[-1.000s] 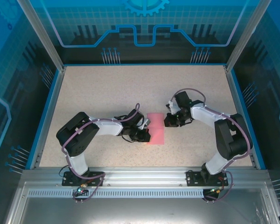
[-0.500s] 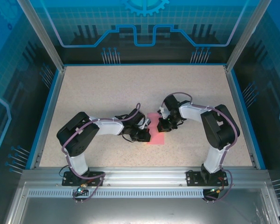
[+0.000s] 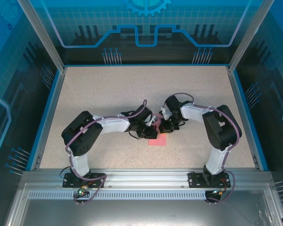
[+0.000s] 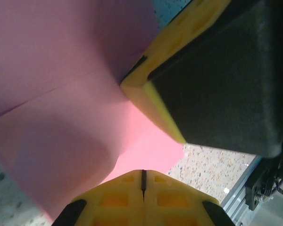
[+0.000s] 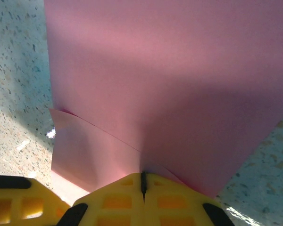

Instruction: Fold a paper plane with a square sheet of paper (fold left side to right side)

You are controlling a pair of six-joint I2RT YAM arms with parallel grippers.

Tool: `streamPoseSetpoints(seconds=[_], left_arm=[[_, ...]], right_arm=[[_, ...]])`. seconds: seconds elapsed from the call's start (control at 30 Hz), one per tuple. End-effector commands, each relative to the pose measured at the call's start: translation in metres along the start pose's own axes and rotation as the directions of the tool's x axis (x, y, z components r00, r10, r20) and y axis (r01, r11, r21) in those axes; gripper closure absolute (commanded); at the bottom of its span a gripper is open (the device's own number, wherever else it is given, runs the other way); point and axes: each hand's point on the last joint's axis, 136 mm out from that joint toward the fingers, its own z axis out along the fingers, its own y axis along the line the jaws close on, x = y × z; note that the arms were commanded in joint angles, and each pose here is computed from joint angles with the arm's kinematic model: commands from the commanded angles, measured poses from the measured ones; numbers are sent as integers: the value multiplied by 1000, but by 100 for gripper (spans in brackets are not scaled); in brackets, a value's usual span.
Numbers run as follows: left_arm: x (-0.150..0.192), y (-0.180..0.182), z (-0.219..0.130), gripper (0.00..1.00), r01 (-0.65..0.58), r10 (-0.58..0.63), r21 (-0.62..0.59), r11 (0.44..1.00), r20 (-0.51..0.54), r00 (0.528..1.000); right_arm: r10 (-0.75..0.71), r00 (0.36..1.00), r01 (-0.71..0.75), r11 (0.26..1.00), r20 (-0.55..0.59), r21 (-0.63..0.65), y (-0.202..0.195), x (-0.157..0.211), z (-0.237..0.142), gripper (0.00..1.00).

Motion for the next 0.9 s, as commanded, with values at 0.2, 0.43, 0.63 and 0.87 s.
streamPoseSetpoints(seconds=[0.2, 0.43, 0.63, 0.87], left_arm=[[-5, 2, 17, 95, -22, 21, -17, 1000, -43, 999], [4, 14, 17, 96, -8, 5, -51, 999, -56, 998], [30, 32, 13, 96, 29, -35, -79, 996, -81, 996], [59, 55, 3, 96, 95, -104, -106, 990, -90, 990]], right_arm=[[35, 997, -30, 997, -63, 70, -16, 15, 6, 98], [34, 997, -27, 995, -71, 93, -20, 17, 6, 99], [41, 996, -32, 994, -83, 107, -23, 19, 7, 99], [45, 995, -34, 993, -92, 112, -25, 21, 9, 99]])
